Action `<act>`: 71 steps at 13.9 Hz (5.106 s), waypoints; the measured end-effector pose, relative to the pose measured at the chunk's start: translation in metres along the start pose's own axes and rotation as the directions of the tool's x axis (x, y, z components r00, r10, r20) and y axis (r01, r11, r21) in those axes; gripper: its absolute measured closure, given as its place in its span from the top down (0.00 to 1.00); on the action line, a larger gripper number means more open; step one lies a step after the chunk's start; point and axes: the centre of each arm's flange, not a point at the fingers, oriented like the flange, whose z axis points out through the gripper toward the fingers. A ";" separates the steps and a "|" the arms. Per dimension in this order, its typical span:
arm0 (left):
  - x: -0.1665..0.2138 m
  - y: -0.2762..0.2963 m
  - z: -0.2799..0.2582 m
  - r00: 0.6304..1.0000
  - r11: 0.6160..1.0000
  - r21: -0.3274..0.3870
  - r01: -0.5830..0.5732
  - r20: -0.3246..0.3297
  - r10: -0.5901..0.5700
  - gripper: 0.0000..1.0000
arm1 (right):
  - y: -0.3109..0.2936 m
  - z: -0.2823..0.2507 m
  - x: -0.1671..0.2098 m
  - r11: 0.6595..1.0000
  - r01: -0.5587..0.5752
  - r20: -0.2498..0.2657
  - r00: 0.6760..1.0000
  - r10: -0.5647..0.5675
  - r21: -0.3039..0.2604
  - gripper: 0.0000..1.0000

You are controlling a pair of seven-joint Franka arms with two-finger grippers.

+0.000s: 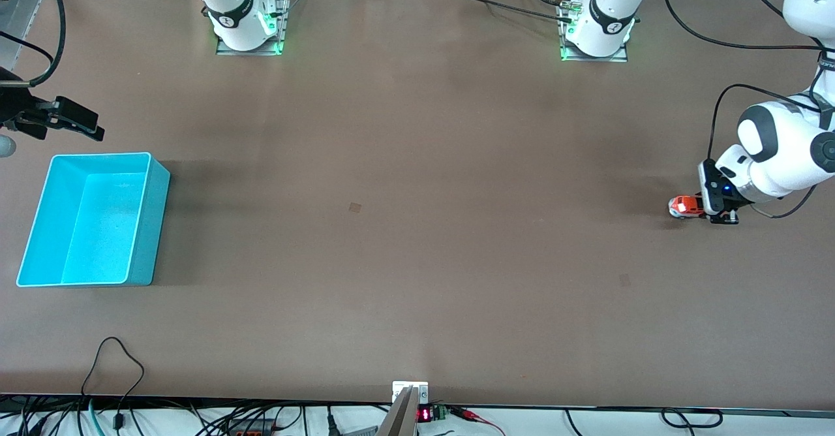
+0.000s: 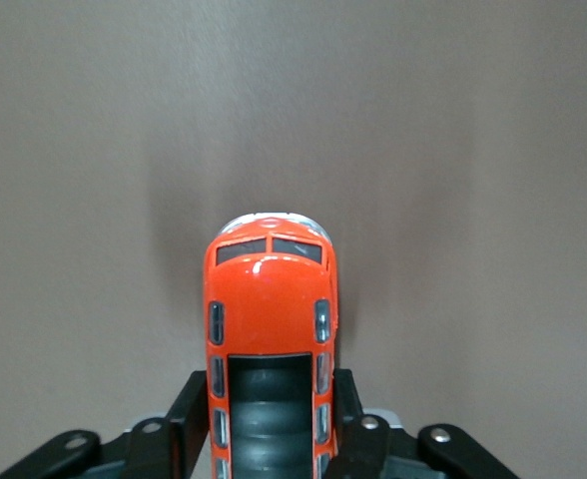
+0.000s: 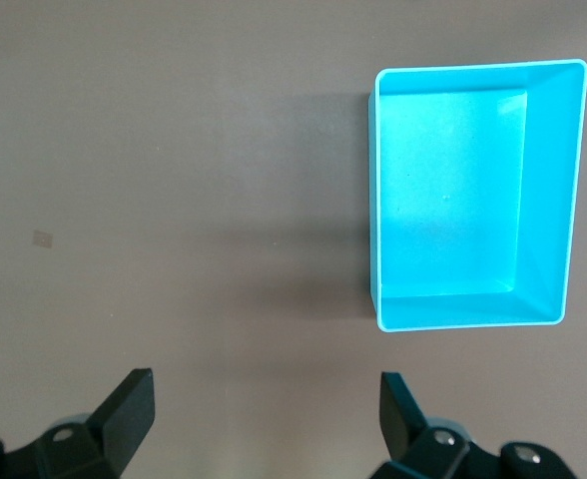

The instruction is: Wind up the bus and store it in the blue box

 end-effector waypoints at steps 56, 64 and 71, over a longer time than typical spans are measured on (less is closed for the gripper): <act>0.176 -0.044 -0.392 -0.118 -0.112 -0.056 0.992 -0.115 -0.986 1.00 | -0.022 0.185 0.060 0.664 0.726 0.210 0.631 -0.747 0.179 1.00; 0.177 -0.040 -0.384 -0.091 -0.084 -0.054 0.995 -0.135 -0.987 1.00 | 0.004 0.285 0.060 0.205 0.975 0.048 0.202 -0.978 0.084 1.00; 0.177 -0.035 -0.386 -0.085 -0.079 -0.053 0.995 -0.127 -0.988 1.00 | 0.010 0.334 0.052 0.139 0.986 0.025 0.142 -0.990 -0.096 1.00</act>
